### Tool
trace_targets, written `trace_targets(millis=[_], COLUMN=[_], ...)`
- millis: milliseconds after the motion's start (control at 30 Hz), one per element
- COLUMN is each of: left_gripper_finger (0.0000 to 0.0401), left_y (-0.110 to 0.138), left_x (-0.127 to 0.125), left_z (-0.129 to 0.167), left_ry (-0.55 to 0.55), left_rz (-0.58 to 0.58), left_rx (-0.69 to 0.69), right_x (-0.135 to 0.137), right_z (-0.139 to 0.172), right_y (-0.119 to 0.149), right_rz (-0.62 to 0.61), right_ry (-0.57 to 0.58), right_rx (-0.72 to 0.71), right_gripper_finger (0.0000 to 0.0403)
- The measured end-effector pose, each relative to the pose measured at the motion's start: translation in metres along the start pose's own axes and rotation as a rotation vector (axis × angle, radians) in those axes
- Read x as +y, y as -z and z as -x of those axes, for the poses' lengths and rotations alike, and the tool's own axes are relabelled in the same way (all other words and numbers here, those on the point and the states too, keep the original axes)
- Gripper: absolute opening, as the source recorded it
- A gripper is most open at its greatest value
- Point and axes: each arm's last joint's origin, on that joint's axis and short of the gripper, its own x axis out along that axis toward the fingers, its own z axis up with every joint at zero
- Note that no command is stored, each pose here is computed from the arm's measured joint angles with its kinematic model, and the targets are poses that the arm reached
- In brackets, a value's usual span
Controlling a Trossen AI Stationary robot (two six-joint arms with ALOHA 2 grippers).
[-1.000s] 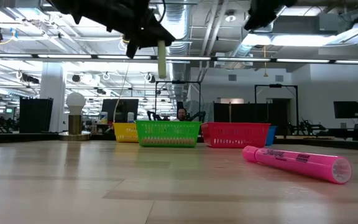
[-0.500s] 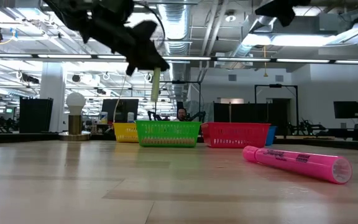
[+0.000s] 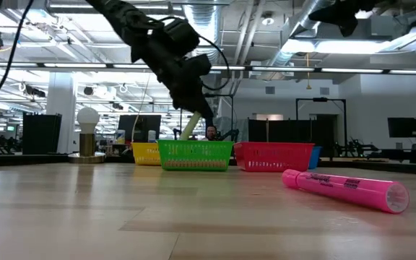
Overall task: Pick & Place Markers
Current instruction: Put the light green highlighter pen into the green bin
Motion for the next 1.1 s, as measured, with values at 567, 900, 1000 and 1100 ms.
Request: trace_targets(millis=[567,900,1000,1100], left_gripper_finger=[0.0056,0.0056,0.0064,0.0080], left_y=[-0.014,-0.001,-0.001,-0.002], left_x=[-0.007,-0.007,-0.007,-0.007], left_z=[-0.006,-0.022,-0.022,-0.022], left_ry=[0.028,0.044,0.045,0.045], left_rz=[-0.112,-0.112,-0.115,-0.137], left_rx=[0.058,0.133,0.134,0.129], right_x=[0.001,0.001,0.001,0.001], right_z=[0.000,0.000,0.000,0.000], right_y=[0.001,0.001,0.001,0.001], right_rz=[-0.002,-0.003,-0.002,0.000], right_ry=[-0.004,-0.009,-0.009,-0.009], right_rx=[0.007,0.007,0.007,0.007], right_gripper_finger=[0.0221,0.0221,0.0221,0.0221])
